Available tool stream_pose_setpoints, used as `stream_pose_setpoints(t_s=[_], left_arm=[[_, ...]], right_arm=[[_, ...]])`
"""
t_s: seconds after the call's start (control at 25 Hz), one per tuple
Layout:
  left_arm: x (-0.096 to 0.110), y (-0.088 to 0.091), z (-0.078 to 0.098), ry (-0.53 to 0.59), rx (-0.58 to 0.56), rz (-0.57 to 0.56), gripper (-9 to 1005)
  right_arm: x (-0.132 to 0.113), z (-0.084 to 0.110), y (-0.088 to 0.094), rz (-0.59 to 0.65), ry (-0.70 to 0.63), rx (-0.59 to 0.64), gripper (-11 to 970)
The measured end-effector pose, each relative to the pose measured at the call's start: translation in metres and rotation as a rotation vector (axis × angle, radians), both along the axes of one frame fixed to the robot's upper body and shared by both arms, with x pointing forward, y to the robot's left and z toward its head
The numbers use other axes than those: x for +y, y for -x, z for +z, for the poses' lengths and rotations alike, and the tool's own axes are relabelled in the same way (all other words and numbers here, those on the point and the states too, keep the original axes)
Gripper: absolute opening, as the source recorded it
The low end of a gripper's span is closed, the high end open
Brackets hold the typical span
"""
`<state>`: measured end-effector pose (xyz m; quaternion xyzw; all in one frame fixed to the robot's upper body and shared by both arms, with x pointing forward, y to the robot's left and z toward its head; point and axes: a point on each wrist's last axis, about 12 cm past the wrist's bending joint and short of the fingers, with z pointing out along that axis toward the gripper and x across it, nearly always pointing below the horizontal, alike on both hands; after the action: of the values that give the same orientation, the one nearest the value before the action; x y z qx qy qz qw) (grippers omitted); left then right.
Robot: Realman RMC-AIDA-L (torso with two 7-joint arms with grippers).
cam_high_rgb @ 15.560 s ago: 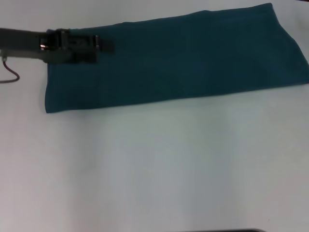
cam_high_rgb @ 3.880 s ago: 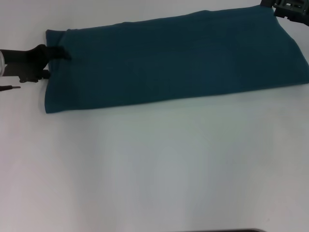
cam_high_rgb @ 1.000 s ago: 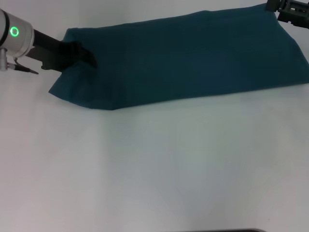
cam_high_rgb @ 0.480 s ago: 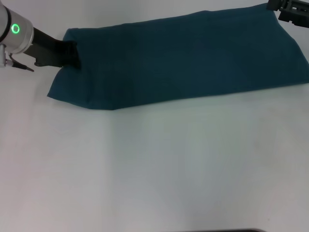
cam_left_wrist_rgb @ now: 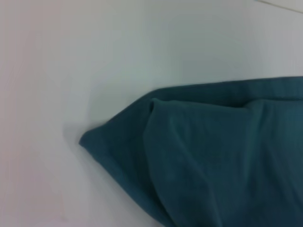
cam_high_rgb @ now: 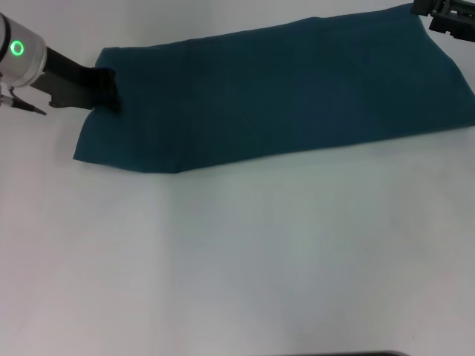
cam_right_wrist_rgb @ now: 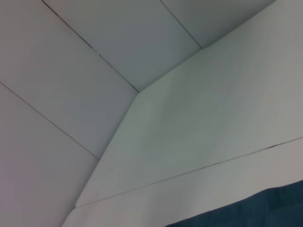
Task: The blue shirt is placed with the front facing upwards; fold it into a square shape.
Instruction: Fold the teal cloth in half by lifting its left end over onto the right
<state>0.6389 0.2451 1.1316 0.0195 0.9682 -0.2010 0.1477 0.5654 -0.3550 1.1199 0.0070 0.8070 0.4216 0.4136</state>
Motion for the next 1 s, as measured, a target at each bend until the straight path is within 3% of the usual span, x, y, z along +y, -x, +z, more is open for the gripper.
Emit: stream_pose_setpoints(t_s=[0.28,0.56,0.68,1.0], left_arm=[[0.025,0.004,0.012,-0.019,-0.031,0.048,26],[0.051,0.008,0.012,-0.047,-0.009,0.104,26],[0.067,0.01,0.01,-0.109,0.004,0.157,25],[0.085,0.011,0.012,-0.164,0.007,0.21,25]], right_arm=[[-0.002,0.0,0.0,-0.008,-0.005,0.002,944],[-0.002,0.0,0.0,-0.012,-0.011,0.007,945],[-0.001,0.001,-0.001,-0.011,-0.011,0.007,945],[-0.002,0.0,0.0,-0.012,-0.011,0.012,944]])
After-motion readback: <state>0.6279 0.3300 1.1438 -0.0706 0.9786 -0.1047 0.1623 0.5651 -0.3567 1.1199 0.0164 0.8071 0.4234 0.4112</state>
